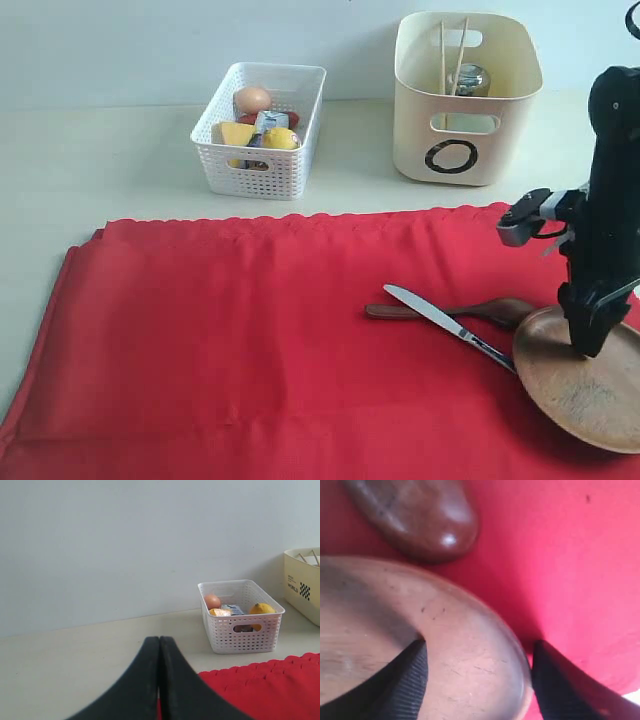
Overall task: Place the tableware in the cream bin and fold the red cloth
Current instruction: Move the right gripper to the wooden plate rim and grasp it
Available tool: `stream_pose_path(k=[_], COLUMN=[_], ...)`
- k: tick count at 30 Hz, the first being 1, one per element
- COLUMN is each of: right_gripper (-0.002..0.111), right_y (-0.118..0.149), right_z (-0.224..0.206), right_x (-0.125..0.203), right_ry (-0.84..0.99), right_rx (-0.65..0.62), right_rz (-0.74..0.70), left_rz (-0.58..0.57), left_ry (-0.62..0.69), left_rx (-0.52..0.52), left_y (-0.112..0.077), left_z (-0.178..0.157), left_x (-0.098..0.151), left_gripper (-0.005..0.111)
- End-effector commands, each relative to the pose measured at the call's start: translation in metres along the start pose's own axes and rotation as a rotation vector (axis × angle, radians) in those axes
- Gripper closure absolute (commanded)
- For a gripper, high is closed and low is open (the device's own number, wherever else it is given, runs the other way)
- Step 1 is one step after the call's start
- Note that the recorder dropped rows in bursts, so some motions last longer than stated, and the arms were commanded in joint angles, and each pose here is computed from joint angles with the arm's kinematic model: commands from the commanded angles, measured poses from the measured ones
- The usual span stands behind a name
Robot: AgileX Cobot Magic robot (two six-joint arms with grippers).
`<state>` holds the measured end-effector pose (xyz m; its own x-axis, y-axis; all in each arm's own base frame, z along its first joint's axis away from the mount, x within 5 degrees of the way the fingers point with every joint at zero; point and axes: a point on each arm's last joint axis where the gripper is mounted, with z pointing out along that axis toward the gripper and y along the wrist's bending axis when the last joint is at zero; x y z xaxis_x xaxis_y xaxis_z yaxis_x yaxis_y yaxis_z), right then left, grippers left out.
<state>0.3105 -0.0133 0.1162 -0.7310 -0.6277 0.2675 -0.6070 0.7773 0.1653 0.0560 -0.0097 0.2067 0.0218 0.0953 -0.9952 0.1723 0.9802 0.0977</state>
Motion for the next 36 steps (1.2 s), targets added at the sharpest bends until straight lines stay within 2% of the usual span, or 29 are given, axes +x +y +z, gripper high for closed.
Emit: stream_pose_path(k=[1,3,6,10,21,27,36], right_gripper=[0.053,0.059,0.086,0.108,0.108,0.108,0.108], right_y=[-0.004,-0.003,-0.001,0.0,0.011,0.008,-0.001], right_z=[0.008,0.007,0.006,-0.001,-0.037,-0.039,-0.041], right_x=[0.002,0.003,0.004,-0.001,-0.039,-0.043,-0.052], right_ry=[0.023,0.04,0.045,0.0,-0.338,-0.378,-0.481], right_rx=[-0.023,-0.037,-0.052,-0.084,-0.32,-0.302,-0.247], right_rz=[0.001,-0.008,-0.01,0.017,0.178,0.195,0.297], left_rz=[0.0,0.0,0.0,0.0,0.0,0.0,0.0], left_ry=[-0.003,-0.003,-0.003,-0.003,-0.003,-0.003,-0.003], left_rx=[0.007,0.007,0.007,0.007,0.007,0.007,0.007], left_y=[0.0,0.0,0.0,0.0,0.0,0.0,0.0], left_z=[0.0,0.0,0.0,0.0,0.0,0.0,0.0], left_x=[0.001,0.001,0.001,0.001,0.001,0.001,0.001], left_gripper=[0.106,0.106,0.106,0.106,0.106,0.106,0.106])
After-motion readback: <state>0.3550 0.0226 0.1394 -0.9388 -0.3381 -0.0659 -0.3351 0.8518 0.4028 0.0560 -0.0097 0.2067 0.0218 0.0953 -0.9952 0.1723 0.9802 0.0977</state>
